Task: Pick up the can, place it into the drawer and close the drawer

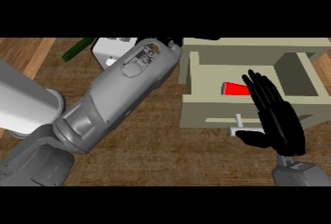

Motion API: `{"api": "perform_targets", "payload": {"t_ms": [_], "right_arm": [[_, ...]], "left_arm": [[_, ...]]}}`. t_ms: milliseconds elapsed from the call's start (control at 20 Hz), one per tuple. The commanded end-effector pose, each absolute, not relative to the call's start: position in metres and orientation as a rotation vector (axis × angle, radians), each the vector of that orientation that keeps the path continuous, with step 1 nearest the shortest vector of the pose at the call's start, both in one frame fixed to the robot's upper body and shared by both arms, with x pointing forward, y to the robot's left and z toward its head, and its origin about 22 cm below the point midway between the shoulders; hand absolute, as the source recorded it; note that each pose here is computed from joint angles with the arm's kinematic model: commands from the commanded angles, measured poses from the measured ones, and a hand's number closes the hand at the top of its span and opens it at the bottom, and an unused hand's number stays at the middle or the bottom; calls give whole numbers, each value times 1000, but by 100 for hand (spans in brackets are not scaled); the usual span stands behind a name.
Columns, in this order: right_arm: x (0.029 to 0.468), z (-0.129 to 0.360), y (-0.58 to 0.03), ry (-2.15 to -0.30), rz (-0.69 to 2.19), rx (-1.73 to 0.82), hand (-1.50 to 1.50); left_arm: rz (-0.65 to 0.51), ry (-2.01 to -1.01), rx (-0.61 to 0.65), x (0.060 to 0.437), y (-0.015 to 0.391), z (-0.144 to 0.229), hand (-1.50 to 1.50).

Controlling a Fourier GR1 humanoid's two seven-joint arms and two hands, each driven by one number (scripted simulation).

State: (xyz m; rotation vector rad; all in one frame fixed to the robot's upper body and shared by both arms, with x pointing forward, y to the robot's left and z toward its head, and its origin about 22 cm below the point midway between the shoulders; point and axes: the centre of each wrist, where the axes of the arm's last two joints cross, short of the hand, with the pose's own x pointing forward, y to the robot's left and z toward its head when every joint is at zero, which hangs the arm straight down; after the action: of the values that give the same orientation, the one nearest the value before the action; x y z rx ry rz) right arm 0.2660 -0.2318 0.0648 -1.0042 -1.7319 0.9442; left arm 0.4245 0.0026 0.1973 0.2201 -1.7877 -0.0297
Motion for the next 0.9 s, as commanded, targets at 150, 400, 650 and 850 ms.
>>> {"api": "perform_targets", "payload": {"t_ms": [150, 400, 650, 850], "right_arm": [[293, 20, -224, -1665, 928, -1067, -150], [313, -6, -233, -1624, 953, -1128, -150], [337, -10, -228, -1594, 957, -1173, -150], [358, -8, -236, -1600, 958, -1241, -150]], "left_arm": [[-39, -1778, 250, 418, 28, 207, -150], [-53, -1788, 233, 416, 55, 220, -150], [-48, -1751, 237, 415, 88, 214, -150], [-49, -1760, 238, 408, 91, 227, -150]]}}
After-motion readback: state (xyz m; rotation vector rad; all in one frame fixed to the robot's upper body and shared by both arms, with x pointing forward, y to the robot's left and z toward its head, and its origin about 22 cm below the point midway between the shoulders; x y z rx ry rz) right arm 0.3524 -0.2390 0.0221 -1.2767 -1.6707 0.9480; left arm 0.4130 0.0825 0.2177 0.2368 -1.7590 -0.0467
